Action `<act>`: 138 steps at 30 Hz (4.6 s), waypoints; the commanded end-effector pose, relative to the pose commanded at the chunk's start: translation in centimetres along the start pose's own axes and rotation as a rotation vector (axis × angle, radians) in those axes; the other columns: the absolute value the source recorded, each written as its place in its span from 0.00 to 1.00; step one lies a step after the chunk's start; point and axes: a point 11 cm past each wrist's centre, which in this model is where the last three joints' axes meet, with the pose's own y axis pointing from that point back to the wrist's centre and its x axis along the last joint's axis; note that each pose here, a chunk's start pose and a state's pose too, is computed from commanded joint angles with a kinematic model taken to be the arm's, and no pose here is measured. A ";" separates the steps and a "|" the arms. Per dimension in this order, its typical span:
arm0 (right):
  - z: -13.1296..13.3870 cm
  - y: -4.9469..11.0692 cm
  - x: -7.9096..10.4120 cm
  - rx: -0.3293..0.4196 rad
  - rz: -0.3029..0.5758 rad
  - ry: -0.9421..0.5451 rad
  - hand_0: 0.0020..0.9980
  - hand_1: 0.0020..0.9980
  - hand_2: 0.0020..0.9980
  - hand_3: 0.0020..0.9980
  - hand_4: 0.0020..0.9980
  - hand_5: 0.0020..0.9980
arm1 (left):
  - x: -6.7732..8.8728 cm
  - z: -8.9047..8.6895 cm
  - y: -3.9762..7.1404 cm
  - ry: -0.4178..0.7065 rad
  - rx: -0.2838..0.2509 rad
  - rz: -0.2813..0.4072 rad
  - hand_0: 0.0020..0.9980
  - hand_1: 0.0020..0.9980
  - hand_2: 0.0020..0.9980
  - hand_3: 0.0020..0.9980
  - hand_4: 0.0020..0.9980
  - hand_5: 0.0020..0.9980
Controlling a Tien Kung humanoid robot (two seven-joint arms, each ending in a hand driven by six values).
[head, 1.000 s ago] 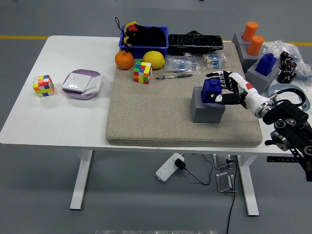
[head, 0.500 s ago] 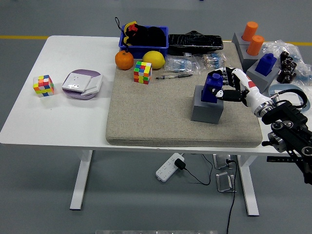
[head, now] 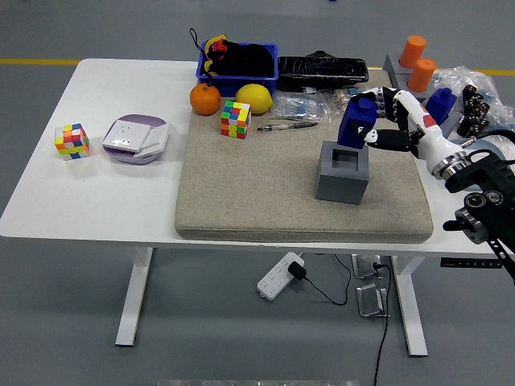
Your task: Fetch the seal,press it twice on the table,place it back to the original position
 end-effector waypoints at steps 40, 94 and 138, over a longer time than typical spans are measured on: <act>11.8 6.2 0.0 -0.252 0.149 -0.008 0.40 0.28 0.26 0.26 0.45 0.00 | -0.5 -0.6 -0.1 -0.003 0.012 -0.010 0.68 0.64 0.60 0.65 0.68 0.19; 0.7 -0.6 -4.8 -0.003 -0.094 -0.025 0.40 0.28 0.26 0.26 0.46 0.00 | -0.4 0.0 -0.1 -0.005 0.000 -0.009 0.68 0.64 0.60 0.65 0.69 0.20; 2.9 -1.0 -3.0 -0.076 -0.104 0.061 0.41 0.28 0.26 0.26 0.47 0.00 | -0.1 0.1 0.0 -0.015 0.002 -0.007 0.68 0.64 0.60 0.65 0.69 0.20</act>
